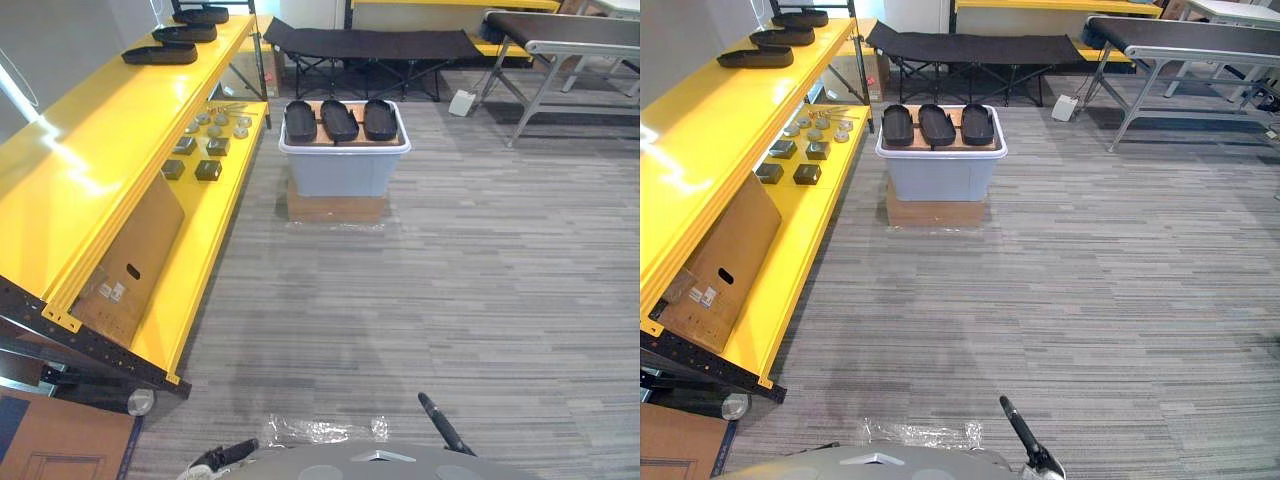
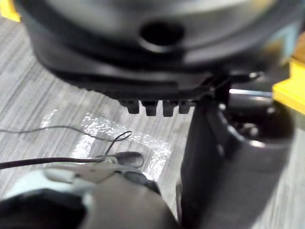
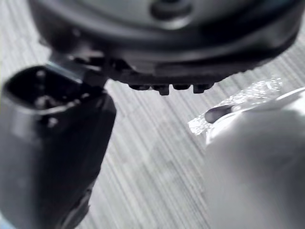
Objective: Walk over and take three plastic housings, then place them on the shelf
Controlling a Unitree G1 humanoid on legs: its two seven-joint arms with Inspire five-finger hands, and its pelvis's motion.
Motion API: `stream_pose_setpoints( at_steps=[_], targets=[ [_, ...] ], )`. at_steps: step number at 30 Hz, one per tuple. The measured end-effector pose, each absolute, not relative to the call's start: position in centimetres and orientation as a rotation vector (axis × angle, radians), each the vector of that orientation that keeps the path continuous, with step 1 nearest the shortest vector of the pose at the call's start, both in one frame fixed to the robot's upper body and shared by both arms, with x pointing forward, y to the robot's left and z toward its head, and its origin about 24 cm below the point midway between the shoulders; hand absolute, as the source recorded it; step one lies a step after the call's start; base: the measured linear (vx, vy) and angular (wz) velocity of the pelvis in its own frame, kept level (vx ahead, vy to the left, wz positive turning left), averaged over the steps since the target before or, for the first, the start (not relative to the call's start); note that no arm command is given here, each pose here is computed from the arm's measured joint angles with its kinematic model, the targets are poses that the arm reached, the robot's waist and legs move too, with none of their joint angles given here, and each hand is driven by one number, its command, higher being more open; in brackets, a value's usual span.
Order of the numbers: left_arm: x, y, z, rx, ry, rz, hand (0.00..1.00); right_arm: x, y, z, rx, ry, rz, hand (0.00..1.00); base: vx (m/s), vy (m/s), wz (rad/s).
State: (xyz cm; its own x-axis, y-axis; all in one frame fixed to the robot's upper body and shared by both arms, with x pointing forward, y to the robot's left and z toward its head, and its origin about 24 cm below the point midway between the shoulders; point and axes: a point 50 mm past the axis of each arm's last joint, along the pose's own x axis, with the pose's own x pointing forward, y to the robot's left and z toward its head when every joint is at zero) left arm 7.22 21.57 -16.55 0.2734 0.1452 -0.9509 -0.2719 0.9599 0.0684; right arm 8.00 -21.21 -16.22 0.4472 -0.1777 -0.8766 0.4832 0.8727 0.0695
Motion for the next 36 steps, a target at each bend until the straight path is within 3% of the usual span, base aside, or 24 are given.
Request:
stream_pose_setpoints(
  at_steps=[4,9,28,36],
  targets=[
    [12.9,19.8,-14.9,-0.07,1.08,0.134,1.0,14.4,-19.7,-13.6,0.285,0.767,-0.209,1.0,-0.02,0.009,-0.01],
    [16.5,16.4,-13.6,-0.165,0.974,0.041,1.0,18.1,-17.9,-11.7,0.293,0.63,-0.131,1.0,-0.01,0.006,-0.03],
    [13.5,17.4,-13.9,-0.353,0.908,0.176,1.0,14.3,-20.1,-12.5,0.475,0.604,-0.333,1.0,-0.01,0.003,0.0],
    [14.2,16.4,-12.2,-0.394,0.797,0.099,1.0,13.6,-19.9,-12.6,0.563,0.61,-0.332,1.0,-0.07,0.016,-0.03]
  ],
)
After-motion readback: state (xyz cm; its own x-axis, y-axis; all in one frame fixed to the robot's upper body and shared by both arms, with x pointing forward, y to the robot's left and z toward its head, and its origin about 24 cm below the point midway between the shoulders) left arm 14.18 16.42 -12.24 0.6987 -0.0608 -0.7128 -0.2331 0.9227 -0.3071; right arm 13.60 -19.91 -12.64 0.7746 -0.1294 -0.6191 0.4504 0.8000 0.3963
